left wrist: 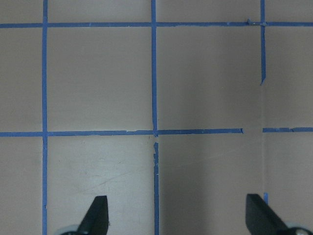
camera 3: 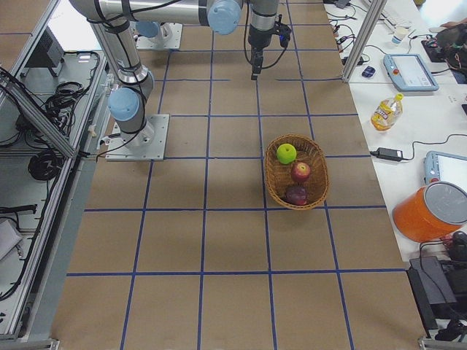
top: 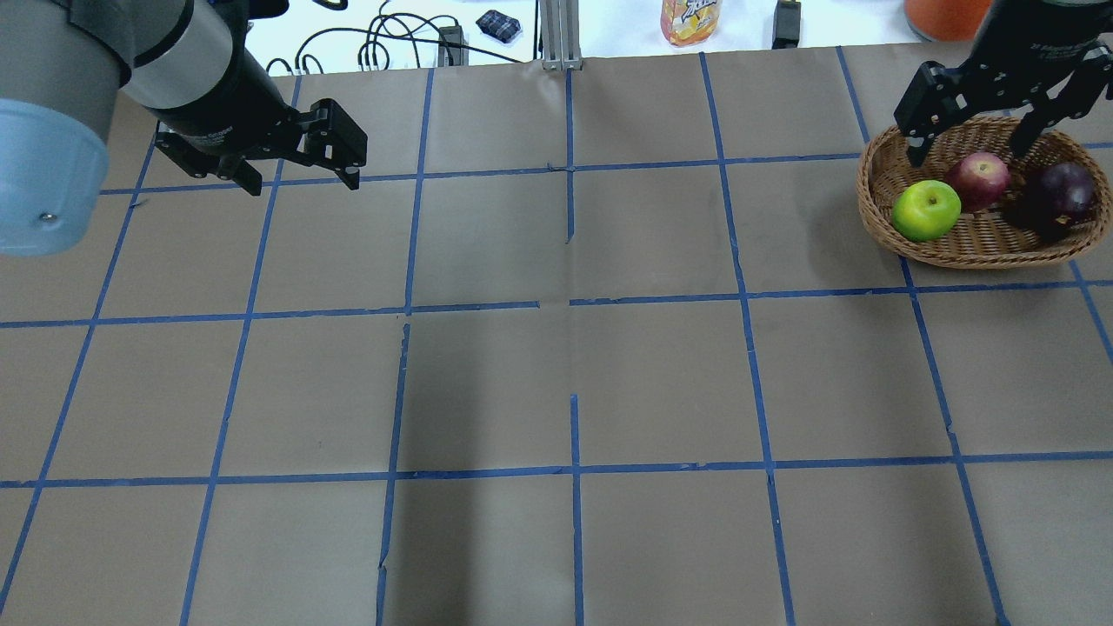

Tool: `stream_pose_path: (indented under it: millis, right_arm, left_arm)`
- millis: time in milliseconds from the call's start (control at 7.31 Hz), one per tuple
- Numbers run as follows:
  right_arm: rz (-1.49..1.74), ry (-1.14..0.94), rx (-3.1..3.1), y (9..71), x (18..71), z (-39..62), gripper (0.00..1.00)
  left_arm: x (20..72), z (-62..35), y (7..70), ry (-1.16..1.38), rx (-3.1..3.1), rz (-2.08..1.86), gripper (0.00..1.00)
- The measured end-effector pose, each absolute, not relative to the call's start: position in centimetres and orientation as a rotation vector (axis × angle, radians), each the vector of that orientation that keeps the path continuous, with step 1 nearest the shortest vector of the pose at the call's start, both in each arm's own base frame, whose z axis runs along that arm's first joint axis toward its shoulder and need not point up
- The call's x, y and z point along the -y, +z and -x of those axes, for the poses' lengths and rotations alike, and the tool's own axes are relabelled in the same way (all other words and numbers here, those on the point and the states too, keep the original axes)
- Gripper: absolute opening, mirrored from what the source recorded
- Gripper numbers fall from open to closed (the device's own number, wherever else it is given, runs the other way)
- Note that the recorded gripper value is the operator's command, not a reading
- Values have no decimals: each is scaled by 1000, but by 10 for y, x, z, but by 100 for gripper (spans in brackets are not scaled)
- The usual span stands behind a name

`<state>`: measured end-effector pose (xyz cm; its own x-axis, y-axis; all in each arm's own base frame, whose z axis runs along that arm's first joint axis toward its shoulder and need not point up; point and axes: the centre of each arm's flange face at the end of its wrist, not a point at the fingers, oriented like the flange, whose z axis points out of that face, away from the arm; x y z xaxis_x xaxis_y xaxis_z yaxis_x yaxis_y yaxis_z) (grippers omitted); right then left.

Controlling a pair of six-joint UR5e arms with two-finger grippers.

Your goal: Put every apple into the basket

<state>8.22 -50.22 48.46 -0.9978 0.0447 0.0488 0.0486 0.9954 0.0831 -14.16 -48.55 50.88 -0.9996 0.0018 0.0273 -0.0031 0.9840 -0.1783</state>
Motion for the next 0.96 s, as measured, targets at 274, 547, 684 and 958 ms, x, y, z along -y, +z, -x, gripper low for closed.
stream_pose_path:
  millis: [274,547,684,958]
  right_arm:
    - [74,-137,3098,477,487,-136,100]
    - [65,-88,3101,484,486,-147,100]
    - [65,-74,3105,486,488,-146,100]
    - [91,-83,3107,484,490,-135,100]
  left_arm:
    - [486,142,508,276,3102,-1,100]
    - [485,142,507,274,3102,-1,100]
    - [485,142,507,275,3102,-1,100]
    - [486,142,507,280,3100,-3,100]
